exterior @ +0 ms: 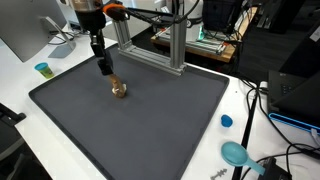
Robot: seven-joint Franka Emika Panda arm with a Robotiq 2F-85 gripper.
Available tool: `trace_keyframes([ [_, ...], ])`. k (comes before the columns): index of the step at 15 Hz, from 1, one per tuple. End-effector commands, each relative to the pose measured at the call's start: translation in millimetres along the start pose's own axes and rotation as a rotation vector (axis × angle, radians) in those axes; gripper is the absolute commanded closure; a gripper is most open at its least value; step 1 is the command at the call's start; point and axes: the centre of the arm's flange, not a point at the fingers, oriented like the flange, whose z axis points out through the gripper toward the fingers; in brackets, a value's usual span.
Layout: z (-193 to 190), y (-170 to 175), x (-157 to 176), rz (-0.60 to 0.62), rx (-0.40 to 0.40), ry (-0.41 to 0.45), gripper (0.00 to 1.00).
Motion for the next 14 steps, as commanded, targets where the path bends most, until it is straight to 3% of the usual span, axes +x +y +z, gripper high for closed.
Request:
trace_keyframes([
  [1, 39.5, 8.6, 30.5, 0.067, -0.012, -0.027, 0.79],
  [14, 48.5, 21.3, 59.8, 0.178, -0.012, 0.05, 0.79],
])
